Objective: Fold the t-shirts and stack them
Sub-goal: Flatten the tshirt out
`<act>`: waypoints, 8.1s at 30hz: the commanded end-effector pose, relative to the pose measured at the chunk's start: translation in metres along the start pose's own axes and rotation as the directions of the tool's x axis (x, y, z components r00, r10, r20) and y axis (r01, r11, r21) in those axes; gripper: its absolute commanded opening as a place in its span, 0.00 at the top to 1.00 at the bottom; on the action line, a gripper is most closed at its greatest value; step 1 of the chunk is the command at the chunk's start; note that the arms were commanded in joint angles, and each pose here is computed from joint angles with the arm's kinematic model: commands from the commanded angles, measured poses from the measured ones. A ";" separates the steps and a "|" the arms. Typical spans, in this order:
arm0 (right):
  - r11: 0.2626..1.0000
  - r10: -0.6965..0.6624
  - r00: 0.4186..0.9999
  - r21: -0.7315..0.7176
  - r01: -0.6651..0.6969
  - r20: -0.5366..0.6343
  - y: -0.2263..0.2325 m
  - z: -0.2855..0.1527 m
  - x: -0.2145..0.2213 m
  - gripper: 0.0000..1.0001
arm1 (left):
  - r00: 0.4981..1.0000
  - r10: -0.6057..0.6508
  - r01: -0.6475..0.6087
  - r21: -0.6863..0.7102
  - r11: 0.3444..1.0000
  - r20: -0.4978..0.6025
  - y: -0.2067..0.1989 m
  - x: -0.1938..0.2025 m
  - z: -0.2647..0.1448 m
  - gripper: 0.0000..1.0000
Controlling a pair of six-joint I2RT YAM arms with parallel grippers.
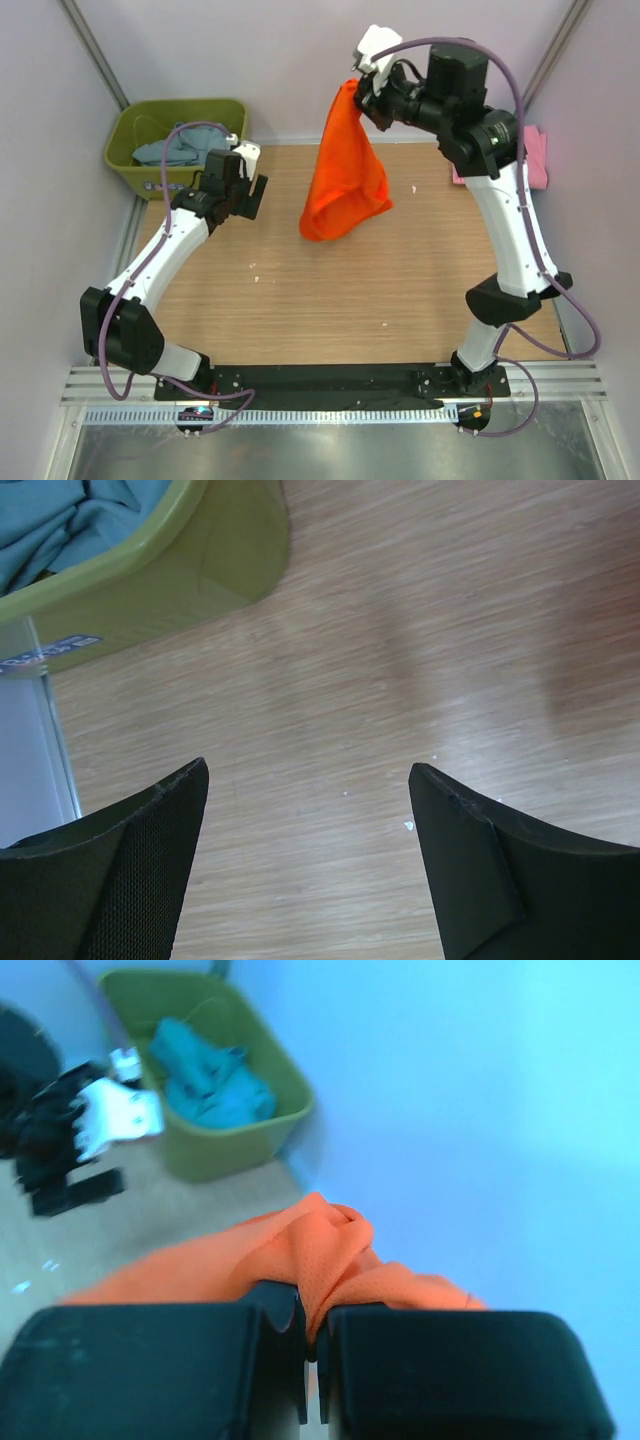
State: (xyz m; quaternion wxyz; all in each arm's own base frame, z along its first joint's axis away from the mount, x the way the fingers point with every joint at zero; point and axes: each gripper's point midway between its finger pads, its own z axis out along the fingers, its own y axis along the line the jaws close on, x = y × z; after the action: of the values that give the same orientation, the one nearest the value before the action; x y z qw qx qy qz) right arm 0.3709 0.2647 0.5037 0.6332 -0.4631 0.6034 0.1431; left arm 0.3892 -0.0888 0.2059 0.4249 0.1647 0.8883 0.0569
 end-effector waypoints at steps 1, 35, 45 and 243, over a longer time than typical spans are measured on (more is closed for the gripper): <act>0.961 -0.011 0.989 0.275 -0.029 0.145 -0.058 -0.014 -0.037 0.99 | 0.995 -0.016 0.023 -0.065 0.998 0.100 0.016 -0.024 -0.014 0.18; 0.863 -0.022 0.796 -0.414 -0.290 -0.604 0.155 0.054 0.283 0.33 | 0.983 -0.185 0.186 0.032 0.982 -0.016 0.011 0.024 -0.013 0.19; 0.884 -0.071 0.786 -0.405 -0.236 -0.614 0.154 0.116 0.339 0.37 | 0.982 -0.189 0.189 -0.006 0.982 -0.020 0.023 0.038 -0.020 0.19; 0.779 -0.152 0.806 -0.572 -0.259 -0.572 0.168 0.160 0.403 0.55 | 0.764 -0.017 0.450 0.515 0.730 -0.645 -0.138 0.141 0.070 1.00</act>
State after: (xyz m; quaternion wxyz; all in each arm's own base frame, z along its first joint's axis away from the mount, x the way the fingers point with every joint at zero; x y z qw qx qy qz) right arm 0.4324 0.3211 0.0469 0.2047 -0.6455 0.7035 0.2159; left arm 0.3206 -0.1668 0.0184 0.0310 0.1472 0.9563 -0.2508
